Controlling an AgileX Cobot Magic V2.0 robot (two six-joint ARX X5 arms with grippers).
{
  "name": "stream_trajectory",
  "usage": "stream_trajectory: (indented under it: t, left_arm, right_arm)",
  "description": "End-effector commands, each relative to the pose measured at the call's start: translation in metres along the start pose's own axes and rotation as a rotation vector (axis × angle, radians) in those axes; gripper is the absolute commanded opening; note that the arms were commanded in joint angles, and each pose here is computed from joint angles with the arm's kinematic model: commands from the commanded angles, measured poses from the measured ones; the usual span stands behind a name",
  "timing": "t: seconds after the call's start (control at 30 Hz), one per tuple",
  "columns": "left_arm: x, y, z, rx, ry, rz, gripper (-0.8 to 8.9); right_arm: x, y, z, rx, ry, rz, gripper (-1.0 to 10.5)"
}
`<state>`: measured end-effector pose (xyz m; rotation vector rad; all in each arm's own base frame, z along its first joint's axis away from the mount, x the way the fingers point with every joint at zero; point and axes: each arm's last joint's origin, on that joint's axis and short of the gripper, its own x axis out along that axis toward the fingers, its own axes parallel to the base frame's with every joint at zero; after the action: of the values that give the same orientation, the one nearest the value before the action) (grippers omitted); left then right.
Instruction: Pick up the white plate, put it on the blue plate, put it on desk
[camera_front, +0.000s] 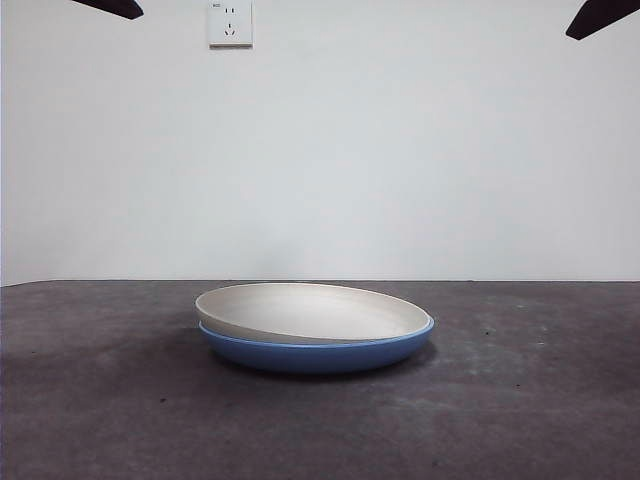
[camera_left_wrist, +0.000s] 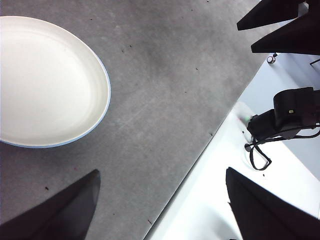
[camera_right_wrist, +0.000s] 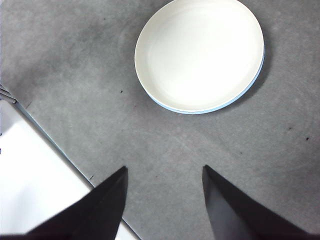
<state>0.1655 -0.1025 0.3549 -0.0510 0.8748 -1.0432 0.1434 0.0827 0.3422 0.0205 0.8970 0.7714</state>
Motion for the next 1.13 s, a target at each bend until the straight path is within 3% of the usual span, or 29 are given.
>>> stream_trajectory:
  t: [0.03, 0.27, 0.43, 1.13]
  left_arm:
    - [0.0003, -0.0011, 0.0027, 0.023, -0.008, -0.009, 4.03]
    - [0.0003, -0.0011, 0.0027, 0.023, -0.008, -0.009, 3.73]
    - [0.0002, -0.0012, 0.0027, 0.024, -0.009, -0.009, -0.01]
    - [0.0002, -0.0012, 0.0028, 0.024, -0.009, -0.009, 0.15]
  right_arm:
    - [-0.0025, 0.0026, 0.0044, -0.026, -0.014, 0.012, 2.4]
    - [-0.0025, 0.0027, 0.004, -0.025, -0.011, 0.013, 2.4]
    - [-0.0025, 0.0026, 0.0027, -0.02, 0.002, 0.013, 0.1]
    - [-0.0027, 0.0028, 0.0061, -0.04, -0.032, 0.013, 0.1]
